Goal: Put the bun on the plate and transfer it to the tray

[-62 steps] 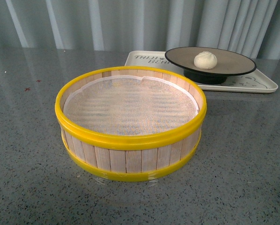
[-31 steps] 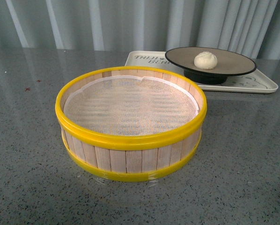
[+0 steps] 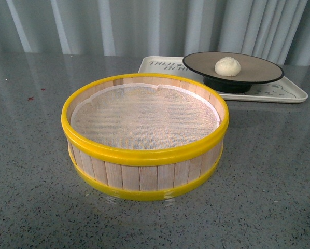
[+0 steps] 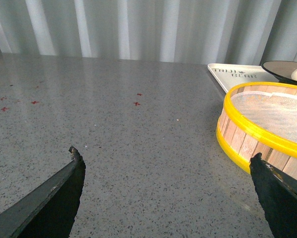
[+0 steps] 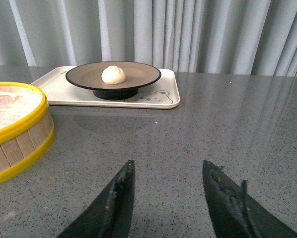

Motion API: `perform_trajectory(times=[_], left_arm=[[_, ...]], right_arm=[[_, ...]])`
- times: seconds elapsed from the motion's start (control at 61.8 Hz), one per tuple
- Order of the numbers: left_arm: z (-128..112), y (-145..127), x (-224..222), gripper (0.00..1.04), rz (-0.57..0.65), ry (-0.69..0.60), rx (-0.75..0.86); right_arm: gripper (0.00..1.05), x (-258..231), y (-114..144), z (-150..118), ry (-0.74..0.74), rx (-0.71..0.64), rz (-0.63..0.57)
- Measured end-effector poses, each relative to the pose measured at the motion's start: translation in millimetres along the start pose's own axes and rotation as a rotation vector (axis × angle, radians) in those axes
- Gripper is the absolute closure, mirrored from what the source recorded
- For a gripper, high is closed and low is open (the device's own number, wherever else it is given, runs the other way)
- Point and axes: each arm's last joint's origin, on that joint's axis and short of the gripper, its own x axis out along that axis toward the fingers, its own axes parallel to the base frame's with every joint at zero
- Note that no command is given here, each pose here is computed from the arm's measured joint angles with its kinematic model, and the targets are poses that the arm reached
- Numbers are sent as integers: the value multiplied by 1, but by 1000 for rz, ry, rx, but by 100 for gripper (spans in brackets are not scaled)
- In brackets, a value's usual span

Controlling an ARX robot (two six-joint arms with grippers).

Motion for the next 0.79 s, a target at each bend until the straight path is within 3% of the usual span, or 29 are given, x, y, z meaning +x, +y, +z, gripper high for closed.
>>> perform_trajectory(times=[0.324, 0.793], left_arm=[[0, 0, 0, 7, 0, 0, 0], [0, 0, 0, 7, 0, 0, 0]], right_arm=[[8, 0, 0, 0, 0, 0, 0], [9, 0, 0, 0, 0, 0, 0]])
